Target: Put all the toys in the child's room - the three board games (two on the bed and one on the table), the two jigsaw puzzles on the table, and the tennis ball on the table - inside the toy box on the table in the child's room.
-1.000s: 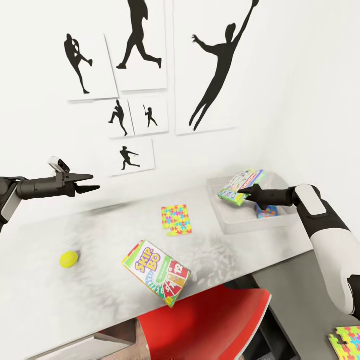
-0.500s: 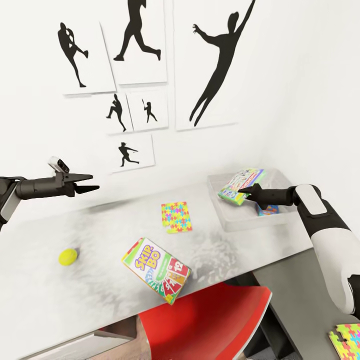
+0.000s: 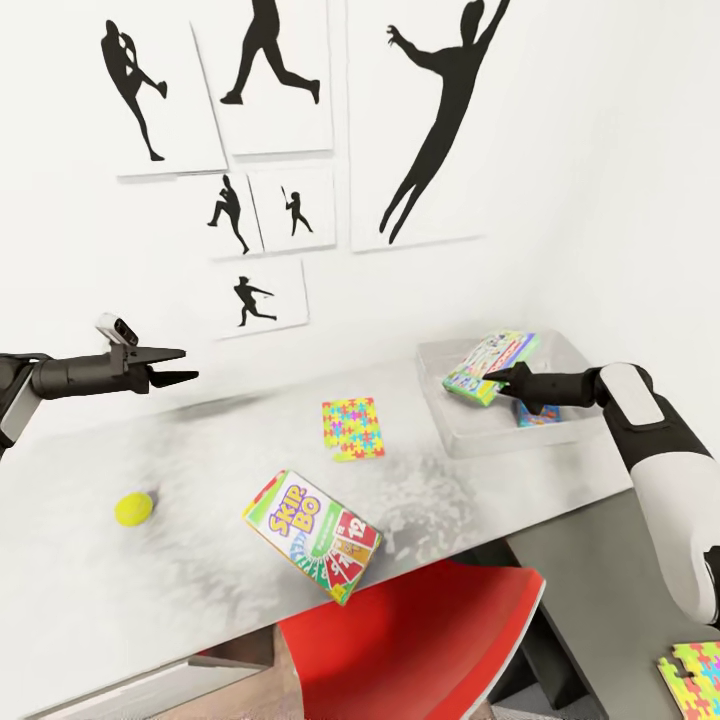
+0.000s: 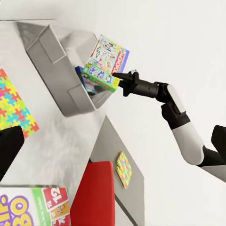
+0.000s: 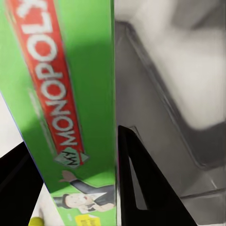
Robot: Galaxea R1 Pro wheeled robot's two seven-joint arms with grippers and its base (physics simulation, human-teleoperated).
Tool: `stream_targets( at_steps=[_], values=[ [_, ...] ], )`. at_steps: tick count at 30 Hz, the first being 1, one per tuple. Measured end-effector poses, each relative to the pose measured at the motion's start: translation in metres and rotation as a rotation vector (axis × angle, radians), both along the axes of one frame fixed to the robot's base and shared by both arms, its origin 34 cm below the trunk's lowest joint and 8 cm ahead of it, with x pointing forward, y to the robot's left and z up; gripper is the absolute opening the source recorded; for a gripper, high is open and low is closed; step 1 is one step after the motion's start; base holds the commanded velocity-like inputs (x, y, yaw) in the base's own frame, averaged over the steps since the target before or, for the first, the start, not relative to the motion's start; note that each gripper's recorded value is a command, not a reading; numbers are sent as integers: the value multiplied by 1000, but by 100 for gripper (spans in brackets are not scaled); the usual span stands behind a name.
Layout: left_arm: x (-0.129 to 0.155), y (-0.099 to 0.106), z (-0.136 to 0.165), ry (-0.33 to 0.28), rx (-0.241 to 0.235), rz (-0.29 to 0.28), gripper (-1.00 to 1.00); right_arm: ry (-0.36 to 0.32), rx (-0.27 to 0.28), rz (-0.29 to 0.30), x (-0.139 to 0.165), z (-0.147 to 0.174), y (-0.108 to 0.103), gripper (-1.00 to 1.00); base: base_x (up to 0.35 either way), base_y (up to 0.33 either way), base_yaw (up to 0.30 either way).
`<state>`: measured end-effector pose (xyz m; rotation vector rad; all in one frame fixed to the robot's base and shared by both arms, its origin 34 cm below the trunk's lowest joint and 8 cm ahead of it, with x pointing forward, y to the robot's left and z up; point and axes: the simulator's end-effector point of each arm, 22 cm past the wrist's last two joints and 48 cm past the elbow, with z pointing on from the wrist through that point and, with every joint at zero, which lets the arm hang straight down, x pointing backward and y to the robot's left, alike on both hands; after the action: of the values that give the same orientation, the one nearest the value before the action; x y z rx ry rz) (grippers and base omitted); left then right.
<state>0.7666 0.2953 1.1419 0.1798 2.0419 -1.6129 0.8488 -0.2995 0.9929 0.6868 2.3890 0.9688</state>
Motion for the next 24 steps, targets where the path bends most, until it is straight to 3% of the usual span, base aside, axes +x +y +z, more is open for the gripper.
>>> stream_targets(
  at_steps=[24],
  values=[
    [5, 2, -23, 31, 3, 1, 100, 26, -21, 25, 4, -21, 5, -100, 0, 0, 0]
  ],
)
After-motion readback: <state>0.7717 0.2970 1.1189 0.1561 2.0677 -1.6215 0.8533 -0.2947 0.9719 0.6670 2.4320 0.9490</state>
